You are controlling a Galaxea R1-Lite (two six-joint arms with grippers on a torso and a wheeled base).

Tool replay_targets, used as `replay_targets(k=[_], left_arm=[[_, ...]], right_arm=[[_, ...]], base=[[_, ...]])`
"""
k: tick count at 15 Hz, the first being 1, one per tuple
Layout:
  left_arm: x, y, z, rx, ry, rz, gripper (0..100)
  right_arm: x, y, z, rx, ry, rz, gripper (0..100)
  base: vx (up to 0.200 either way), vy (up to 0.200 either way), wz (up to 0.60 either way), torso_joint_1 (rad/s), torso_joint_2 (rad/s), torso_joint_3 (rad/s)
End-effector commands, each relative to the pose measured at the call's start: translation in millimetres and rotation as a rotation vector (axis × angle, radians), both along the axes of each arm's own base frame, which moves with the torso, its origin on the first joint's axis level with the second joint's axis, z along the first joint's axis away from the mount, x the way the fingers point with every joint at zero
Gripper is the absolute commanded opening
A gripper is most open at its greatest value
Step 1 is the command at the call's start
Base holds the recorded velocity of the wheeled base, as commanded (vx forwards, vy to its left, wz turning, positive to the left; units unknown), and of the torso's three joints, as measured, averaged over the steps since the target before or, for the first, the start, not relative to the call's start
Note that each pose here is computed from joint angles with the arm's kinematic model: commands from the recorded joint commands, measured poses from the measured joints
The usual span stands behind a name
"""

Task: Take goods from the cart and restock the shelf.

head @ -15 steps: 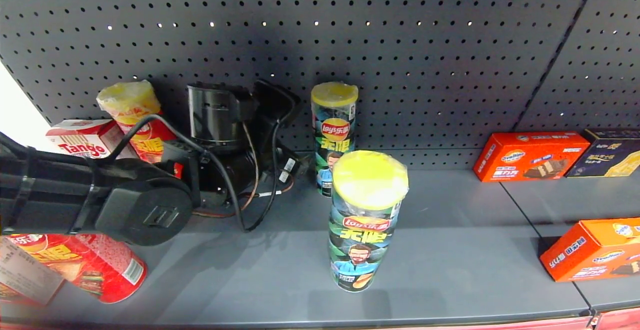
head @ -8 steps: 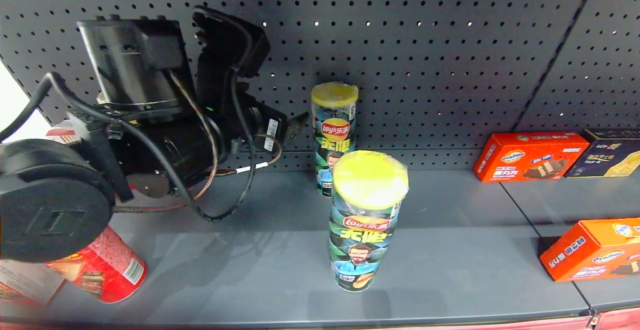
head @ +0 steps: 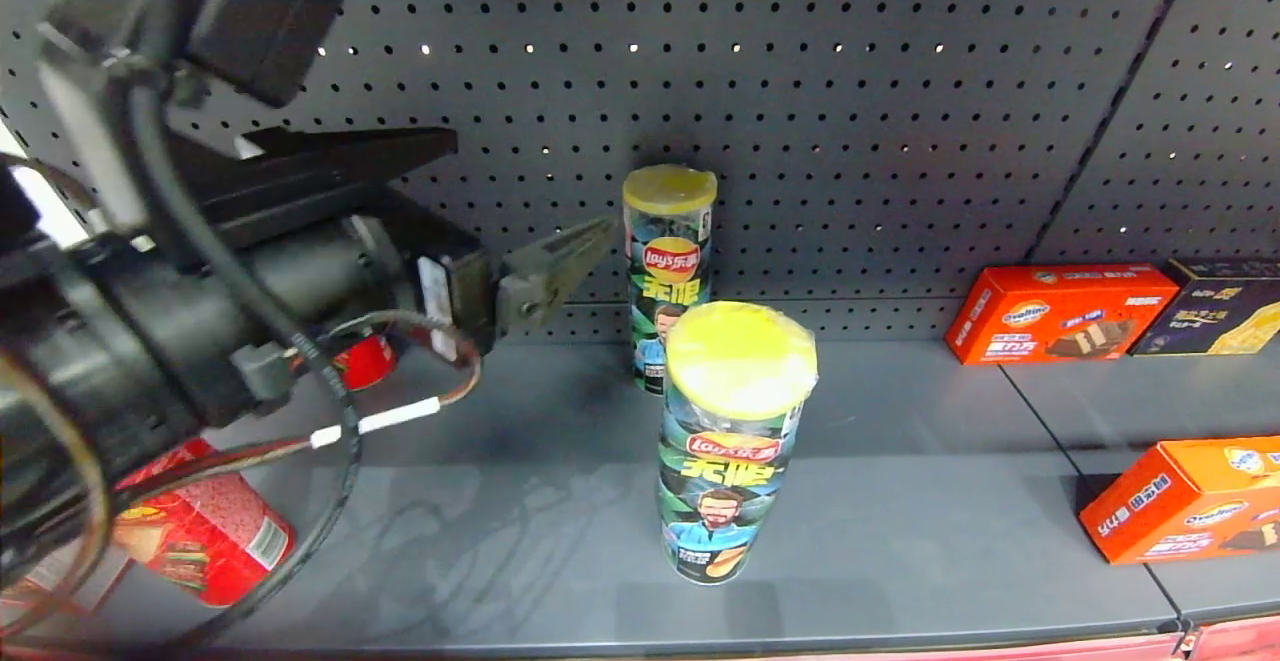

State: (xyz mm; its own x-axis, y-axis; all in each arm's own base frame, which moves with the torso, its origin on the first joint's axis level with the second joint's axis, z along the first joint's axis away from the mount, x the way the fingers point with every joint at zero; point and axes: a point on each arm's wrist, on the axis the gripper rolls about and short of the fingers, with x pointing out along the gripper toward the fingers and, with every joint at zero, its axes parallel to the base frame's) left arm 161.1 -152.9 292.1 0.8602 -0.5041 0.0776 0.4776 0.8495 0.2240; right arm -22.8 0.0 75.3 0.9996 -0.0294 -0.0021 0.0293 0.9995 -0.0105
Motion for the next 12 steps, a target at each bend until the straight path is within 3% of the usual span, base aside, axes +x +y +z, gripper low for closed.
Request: replay_targets(k=[1,2,4,7,10,11,12], left_arm=[[-56.6,54.1,-18.2,-0.028,-0.040,-0.011,100],[-63.9,63.5,-21.2,-0.042,-0.061,-0.001,100],[-86.3,95.3,-24.7,-0.054,-0.160,0.071,100],[-115.0,130.0,-58.0,-0.078,-0.212,0.218,100],[-140.2,148.7,-82.1,-0.106,-0.270,0.334,100],[-162.7,159.0,-102.6,-0.137,-0.331,0.459,100],[-171.4,161.0,-115.0,-0.165,-0.351,0.517,100]], right_arm=[[0.1,0.0,0.0,0.000,0.001,0.000,100],[0.1,0.0,0.0,0.000,0.001,0.000,100],[0.2,0.0,0.1,0.000,0.002,0.000,100],[0.1,0.0,0.0,0.000,0.001,0.000,100],[0.1,0.0,0.0,0.000,0.001,0.000,100],[0.1,0.0,0.0,0.000,0.001,0.000,100],[0.1,0.0,0.0,0.000,0.001,0.000,100]], base=[[0.000,0.000,0.00,0.000,0.00,0.000],[0.000,0.000,0.00,0.000,0.00,0.000],[0.000,0.000,0.00,0.000,0.00,0.000],[0.000,0.000,0.00,0.000,0.00,0.000],[0.000,0.000,0.00,0.000,0.00,0.000],[0.000,0.000,0.00,0.000,0.00,0.000],[0.000,0.000,0.00,0.000,0.00,0.000]])
